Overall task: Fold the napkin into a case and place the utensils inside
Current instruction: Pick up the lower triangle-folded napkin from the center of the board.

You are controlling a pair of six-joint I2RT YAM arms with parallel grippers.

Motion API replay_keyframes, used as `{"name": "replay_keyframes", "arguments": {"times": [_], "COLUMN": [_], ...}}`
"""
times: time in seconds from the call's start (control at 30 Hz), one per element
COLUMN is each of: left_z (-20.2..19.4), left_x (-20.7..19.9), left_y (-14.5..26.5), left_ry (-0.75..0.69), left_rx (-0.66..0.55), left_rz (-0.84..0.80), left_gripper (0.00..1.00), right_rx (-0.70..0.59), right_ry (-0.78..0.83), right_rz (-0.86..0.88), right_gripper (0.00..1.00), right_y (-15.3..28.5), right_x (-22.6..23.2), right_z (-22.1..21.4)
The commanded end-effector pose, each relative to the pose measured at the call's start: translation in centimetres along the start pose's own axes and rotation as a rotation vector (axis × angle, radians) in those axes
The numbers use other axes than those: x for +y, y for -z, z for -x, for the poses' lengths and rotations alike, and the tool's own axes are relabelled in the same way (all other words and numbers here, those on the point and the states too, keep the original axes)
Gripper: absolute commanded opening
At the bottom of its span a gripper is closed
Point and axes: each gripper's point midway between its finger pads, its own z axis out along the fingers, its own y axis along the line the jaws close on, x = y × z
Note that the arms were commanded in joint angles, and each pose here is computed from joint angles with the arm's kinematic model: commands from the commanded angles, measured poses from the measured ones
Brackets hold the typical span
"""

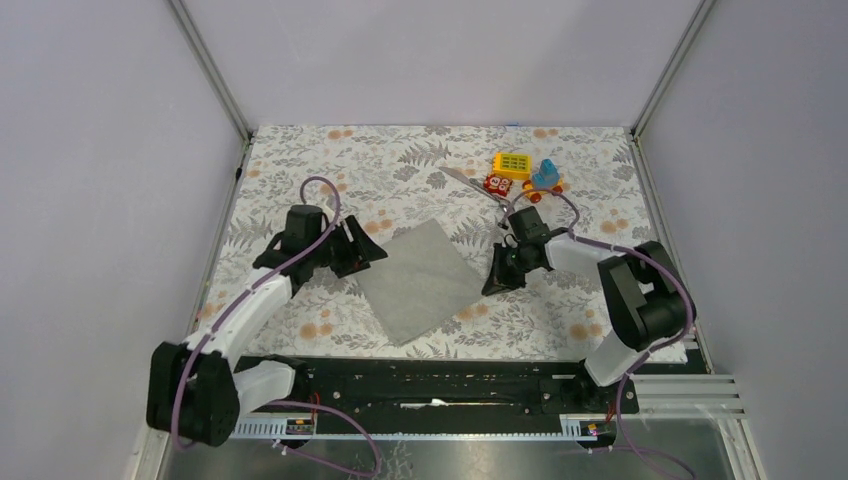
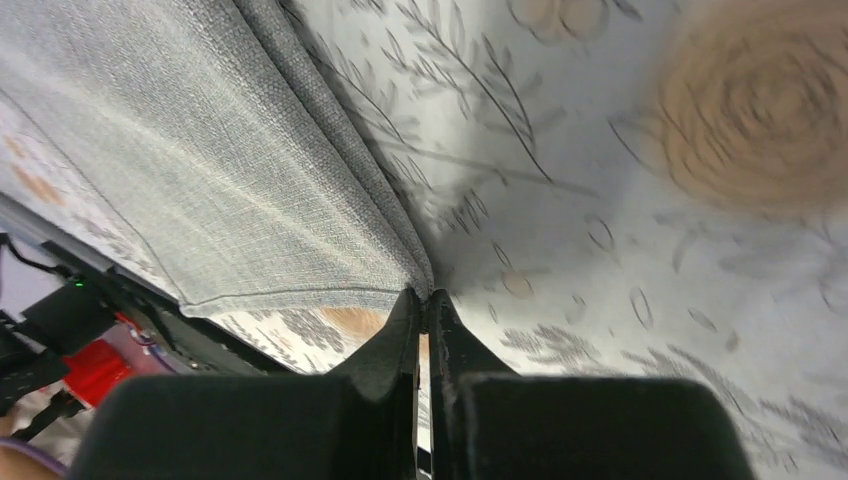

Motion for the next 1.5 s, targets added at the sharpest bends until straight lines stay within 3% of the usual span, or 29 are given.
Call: {"name": "replay_keyframes", "arguments": {"times": [0.0,0.2,0.43,0.83,1.0,1.07,1.23,1.3,1.37,1.47], "left_z": [1.0,2.5,2.6,1.3,0.6,1.4,3.6,4.1,4.9,5.5], "left_x": [1.1,4.5,6.2,13.0,13.2,11.7,7.0,5.3,4.0,3.0], "left_y": [-2.7,-4.8,-6.1,-7.0,-6.7,-5.9,-2.7,-1.2,0.1,1.5], "left_ry": [0.025,0.074,0.104,0.165,0.166,0.143,0.07,0.042,0.012,-0.022], "left_rx": [-0.019,-0.082,-0.058,-0.037,-0.021,-0.054,-0.093,-0.112,-0.141,-0.157], "left_rz": [-0.015,0.064,0.091,0.304,0.308,0.27,0.187,0.155,0.14,0.143], "left_gripper": [0.6,0.38,0.24,0.18,0.16,0.23,0.42,0.5,0.55,0.6], "right_rx": [-0.021,-0.046,-0.049,-0.083,-0.101,-0.126,-0.268,-0.316,-0.29,-0.186], "right_ry": [0.018,-0.005,0.004,-0.005,0.044,0.071,0.204,0.339,0.45,0.601], "right_rz": [-0.144,-0.156,-0.145,-0.186,-0.178,-0.211,-0.405,-0.42,-0.398,-0.315], "right_gripper": [0.0,0.0,0.0,0.0,0.0,0.08,0.49,0.66,0.81,0.91], "right_y": [1.9,2.6,2.8,3.2,4.1,5.3,10.7,11.9,11.2,8.5], "right_x": [-2.8,-3.9,-3.8,-4.7,-4.0,-3.8,-2.0,1.4,4.5,9.1], "right_z": [-1.2,-0.6,-0.5,0.0,0.7,1.3,3.1,2.8,1.2,-2.4]}}
